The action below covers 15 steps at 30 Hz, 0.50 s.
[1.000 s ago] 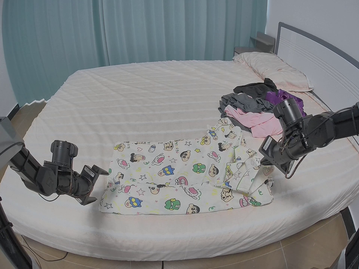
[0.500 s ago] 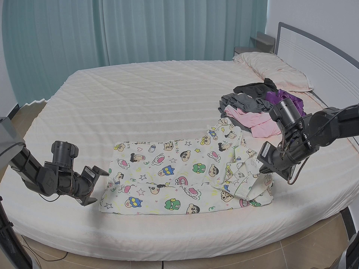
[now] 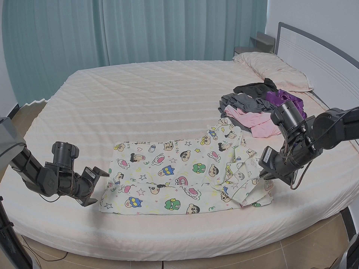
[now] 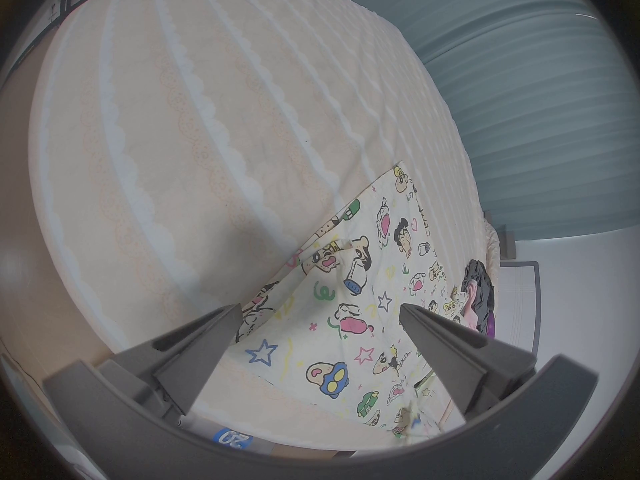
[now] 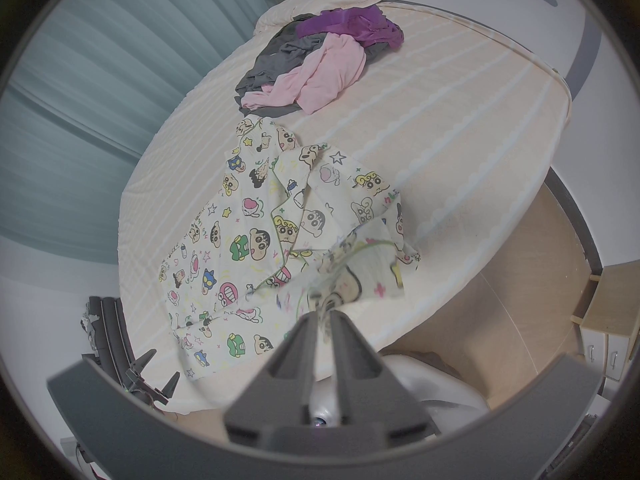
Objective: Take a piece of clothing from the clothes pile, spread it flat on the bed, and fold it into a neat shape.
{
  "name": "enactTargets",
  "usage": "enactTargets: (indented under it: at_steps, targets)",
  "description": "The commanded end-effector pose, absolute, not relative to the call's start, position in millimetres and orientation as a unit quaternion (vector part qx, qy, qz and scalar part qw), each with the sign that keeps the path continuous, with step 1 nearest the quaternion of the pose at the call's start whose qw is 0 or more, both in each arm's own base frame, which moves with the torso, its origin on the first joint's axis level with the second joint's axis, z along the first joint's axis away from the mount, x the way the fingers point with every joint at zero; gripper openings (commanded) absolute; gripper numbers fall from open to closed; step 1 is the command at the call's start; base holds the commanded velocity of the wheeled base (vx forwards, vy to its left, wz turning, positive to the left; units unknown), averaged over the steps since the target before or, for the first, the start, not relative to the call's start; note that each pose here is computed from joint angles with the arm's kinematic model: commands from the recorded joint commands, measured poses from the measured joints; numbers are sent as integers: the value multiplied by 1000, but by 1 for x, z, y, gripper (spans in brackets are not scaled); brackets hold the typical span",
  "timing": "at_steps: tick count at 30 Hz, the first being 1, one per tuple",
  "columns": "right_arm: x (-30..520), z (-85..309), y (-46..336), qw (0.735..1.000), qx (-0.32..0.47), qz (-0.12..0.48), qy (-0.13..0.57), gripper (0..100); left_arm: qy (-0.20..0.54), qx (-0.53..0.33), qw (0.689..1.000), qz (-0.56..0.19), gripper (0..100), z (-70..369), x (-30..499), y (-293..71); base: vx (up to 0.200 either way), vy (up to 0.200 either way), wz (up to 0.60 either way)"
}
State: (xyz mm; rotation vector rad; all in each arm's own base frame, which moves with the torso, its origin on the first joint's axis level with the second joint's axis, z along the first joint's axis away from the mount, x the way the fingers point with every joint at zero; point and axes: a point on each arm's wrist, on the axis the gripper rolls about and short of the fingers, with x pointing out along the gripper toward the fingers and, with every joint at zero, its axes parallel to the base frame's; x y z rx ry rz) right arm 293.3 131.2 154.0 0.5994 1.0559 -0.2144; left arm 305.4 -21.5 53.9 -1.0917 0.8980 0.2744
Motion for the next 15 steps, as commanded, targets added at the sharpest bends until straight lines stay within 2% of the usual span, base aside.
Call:
enactTargets:
  at_steps: [1,9,15]
  targets:
    - [284,154,134,815,274,-95,501,100,413,-500,751,127,100,53,305,-21,0,0,0]
    - [268,156,126,817,261,-91,506,100,413,-500,751,127,100,53,305,-21,0,0,0]
    - [273,133,118,804,252,-116,526,100,417,-496,751,125,100,52,303,-24,0,0,0]
